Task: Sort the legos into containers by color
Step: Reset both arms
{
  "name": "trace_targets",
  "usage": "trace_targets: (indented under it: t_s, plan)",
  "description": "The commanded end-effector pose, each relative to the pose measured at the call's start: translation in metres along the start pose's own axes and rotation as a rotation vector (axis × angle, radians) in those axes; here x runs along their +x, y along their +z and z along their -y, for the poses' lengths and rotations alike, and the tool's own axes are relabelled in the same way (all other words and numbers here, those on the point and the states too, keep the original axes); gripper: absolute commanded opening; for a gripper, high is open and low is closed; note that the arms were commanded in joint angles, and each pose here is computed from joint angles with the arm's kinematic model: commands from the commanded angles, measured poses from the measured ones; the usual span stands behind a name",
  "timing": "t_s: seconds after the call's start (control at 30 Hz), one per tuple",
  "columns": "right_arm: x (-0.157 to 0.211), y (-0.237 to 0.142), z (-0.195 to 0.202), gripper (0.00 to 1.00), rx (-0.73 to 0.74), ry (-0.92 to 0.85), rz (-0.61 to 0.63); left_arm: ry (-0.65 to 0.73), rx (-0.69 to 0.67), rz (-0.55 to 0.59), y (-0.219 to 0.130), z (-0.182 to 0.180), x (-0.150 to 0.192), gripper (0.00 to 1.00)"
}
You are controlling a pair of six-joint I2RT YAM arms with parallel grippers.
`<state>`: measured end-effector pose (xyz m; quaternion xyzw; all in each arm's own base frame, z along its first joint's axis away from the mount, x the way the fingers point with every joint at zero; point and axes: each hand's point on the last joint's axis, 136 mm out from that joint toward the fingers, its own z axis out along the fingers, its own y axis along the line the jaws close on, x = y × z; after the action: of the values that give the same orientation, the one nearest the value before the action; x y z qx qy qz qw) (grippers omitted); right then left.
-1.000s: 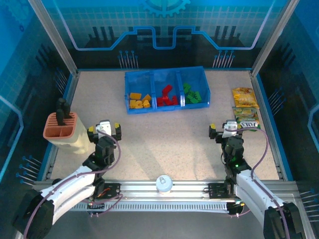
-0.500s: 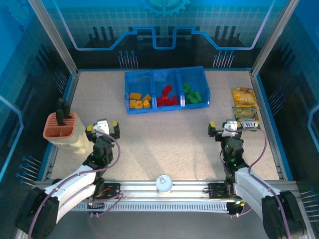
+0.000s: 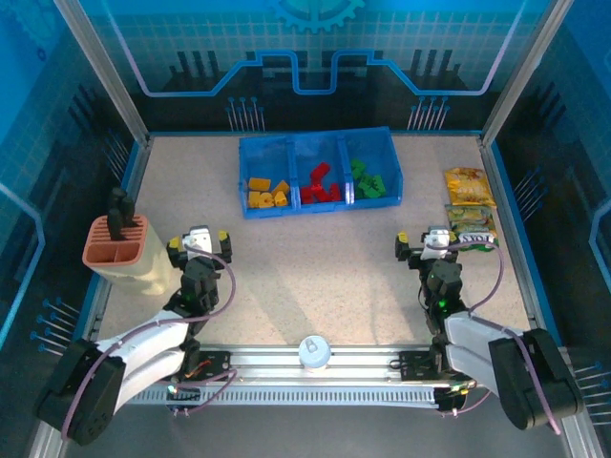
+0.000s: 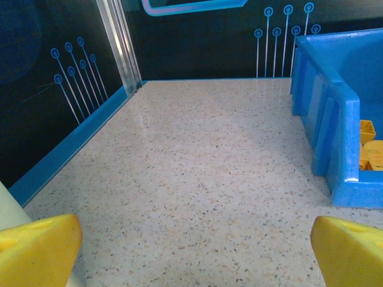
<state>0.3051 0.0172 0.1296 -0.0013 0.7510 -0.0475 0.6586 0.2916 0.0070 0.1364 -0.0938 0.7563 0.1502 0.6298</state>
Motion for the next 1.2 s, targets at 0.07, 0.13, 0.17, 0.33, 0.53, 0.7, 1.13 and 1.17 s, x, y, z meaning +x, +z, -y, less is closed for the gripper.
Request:
trace_targets:
  t_s: [0.07,0.13,0.17,0.33,0.53,0.7,1.13,1.17]
  plan:
    - [-0.018,0.006,0.003,1.0,0.016,0.001,0.091,-0.014,0.001,0.053,0.006,0.002,-0.014,0.99]
    - [-0.02,0.008,0.002,1.0,0.011,0.001,0.105,-0.005,-0.001,0.062,0.009,0.004,-0.015,0.99]
    - [-0.019,0.009,0.001,1.0,0.01,0.002,0.109,-0.002,-0.001,0.067,0.01,0.005,-0.016,0.99]
    - [-0.02,0.011,0.004,1.0,0.028,0.009,0.132,0.005,-0.004,0.119,0.012,0.006,-0.019,0.99]
    - [-0.019,0.009,0.007,1.0,0.039,0.02,0.132,-0.008,-0.003,0.18,0.009,0.005,-0.022,0.99]
    - [-0.019,0.009,0.011,1.0,0.057,0.032,0.132,0.007,0.004,0.175,0.015,0.01,-0.021,0.99]
    - [-0.006,0.022,0.031,1.0,0.129,0.083,0.083,-0.097,-0.042,0.172,0.017,-0.014,-0.018,0.99]
    - [-0.004,0.024,0.031,1.0,0.131,0.082,0.076,-0.106,-0.034,0.171,0.017,-0.013,-0.017,0.99]
